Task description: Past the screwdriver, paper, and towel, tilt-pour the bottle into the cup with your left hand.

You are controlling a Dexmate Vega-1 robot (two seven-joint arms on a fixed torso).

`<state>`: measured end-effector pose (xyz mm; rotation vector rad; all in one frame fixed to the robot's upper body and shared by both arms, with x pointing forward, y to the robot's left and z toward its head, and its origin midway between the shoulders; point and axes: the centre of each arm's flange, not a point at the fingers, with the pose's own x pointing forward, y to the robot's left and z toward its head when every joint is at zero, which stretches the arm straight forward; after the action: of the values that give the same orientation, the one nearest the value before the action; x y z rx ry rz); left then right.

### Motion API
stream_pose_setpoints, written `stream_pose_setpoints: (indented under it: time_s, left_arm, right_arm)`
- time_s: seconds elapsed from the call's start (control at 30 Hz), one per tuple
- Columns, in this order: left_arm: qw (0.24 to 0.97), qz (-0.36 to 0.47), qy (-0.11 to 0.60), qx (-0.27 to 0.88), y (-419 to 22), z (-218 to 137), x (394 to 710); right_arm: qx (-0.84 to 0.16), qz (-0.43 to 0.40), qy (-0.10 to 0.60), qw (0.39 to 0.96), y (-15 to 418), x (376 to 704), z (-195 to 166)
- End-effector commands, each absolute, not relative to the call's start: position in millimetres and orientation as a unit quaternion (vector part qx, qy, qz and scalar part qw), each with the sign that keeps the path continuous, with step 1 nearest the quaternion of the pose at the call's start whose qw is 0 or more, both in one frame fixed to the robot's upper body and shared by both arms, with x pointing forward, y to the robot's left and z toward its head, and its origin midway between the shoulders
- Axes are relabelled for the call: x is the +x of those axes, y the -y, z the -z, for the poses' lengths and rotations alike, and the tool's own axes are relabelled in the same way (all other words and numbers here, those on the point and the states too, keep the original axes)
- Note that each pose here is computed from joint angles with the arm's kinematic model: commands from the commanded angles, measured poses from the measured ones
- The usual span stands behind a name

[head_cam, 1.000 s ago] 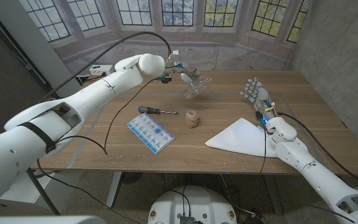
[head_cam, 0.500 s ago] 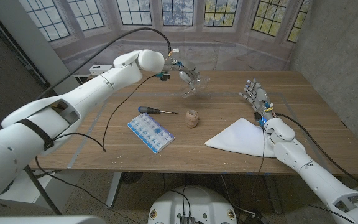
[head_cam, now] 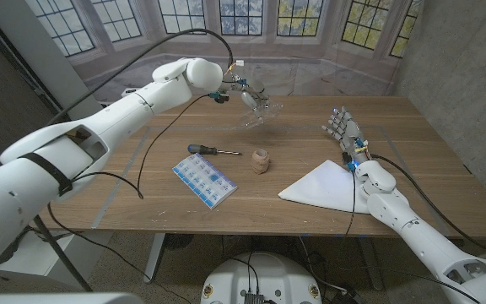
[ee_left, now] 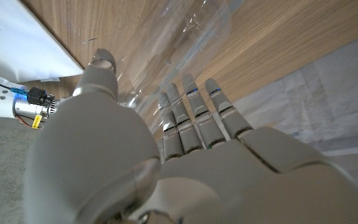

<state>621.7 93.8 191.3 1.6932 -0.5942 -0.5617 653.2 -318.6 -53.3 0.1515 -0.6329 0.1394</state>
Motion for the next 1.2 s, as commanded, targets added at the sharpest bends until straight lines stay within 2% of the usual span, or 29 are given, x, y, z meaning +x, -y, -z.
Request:
stream_pose_setpoints:
  time_s: [0.03,1.2]
  left_arm:
    - [0.558,0.247,0.239,0.756,-91,-201,619]
    - [0.497,0.247,0.187,0.811,-89,-211,615]
  right_arm:
    - [0.087,-0.07,0.313,0.943,314,659,58]
    - [0.114,-0.07,0.318,0.938,309,666,70]
